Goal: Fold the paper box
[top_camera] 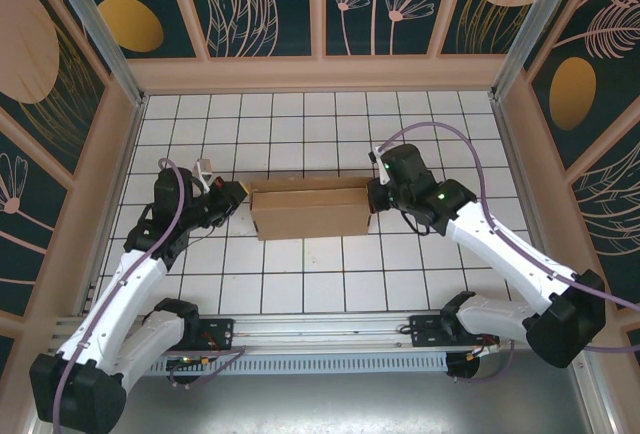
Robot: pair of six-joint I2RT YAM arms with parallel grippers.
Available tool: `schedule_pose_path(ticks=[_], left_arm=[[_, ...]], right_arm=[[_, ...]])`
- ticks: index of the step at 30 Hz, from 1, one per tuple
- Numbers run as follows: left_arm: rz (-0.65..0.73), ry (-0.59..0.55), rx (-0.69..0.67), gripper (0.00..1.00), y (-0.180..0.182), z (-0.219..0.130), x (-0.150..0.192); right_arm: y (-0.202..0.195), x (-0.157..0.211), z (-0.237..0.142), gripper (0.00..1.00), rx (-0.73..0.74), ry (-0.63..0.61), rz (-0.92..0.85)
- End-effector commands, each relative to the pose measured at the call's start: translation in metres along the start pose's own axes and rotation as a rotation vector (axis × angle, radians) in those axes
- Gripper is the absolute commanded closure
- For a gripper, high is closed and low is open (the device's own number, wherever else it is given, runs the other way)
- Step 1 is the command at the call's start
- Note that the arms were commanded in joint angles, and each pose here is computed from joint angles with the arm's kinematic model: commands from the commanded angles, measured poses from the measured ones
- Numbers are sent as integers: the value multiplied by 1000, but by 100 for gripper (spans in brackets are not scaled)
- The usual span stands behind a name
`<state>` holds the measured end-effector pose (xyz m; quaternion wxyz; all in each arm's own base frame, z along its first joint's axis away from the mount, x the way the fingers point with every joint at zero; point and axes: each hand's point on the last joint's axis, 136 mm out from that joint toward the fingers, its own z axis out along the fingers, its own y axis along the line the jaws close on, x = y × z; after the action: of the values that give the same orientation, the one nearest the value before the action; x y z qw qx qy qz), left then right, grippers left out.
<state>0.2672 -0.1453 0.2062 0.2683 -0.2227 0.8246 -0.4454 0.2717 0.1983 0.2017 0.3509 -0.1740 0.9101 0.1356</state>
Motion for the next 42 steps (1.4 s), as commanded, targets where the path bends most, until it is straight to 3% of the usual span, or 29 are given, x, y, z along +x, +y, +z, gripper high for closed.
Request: schedule_pose_path(ticks=[1, 13, 28, 37, 42], left_arm=[[22, 6, -9, 100, -1, -6, 3], [-4, 40, 45, 100, -24, -10, 2], [-26, 5, -54, 100, 39, 1, 17], [59, -58, -149, 100, 54, -7, 8], [60, -30, -135, 100, 57, 0, 13]], right_arm=[[5, -8, -15, 100, -13, -10, 6], [5, -3, -14, 100, -11, -7, -9], [5, 11, -8, 100, -13, 1, -13], [6, 16, -7, 100, -30, -11, 19], [14, 27, 1, 100, -85, 2, 73]])
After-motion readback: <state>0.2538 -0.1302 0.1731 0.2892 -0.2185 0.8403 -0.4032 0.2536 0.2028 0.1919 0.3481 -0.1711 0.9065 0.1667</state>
